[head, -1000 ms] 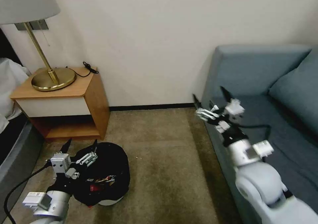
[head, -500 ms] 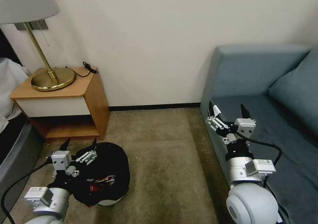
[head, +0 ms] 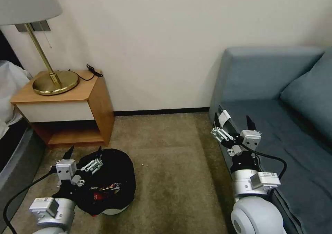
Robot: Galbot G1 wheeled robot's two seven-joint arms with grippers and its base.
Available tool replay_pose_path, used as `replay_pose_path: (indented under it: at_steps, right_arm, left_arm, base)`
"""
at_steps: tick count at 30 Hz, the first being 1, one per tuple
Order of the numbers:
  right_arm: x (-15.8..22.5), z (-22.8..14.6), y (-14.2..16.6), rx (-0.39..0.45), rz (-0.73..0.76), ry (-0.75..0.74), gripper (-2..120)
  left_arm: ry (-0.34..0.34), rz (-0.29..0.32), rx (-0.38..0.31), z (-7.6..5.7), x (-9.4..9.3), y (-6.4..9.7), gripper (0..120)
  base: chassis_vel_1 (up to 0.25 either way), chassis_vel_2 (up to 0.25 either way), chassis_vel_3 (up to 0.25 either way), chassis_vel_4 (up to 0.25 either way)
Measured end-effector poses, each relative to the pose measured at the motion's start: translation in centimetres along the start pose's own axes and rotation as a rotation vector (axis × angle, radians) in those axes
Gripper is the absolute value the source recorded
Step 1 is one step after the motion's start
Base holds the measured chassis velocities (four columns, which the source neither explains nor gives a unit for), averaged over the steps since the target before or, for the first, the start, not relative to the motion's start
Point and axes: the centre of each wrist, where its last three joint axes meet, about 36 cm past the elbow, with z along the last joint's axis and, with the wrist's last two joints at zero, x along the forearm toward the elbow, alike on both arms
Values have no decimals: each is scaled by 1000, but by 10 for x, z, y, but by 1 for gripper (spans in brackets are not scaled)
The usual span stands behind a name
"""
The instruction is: Pick up the trash bin, then pick up the garbage on the floor and place it into the trash bin.
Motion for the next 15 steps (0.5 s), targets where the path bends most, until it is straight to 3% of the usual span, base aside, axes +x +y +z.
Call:
replay_pose_path:
  at_steps: [15]
  right_arm:
    - [-1, 0, 0, -2, -3, -1, 100]
  left_arm:
    - [0, -1, 0, 0, 0, 0, 100]
  base:
    - [0, 0, 0, 0]
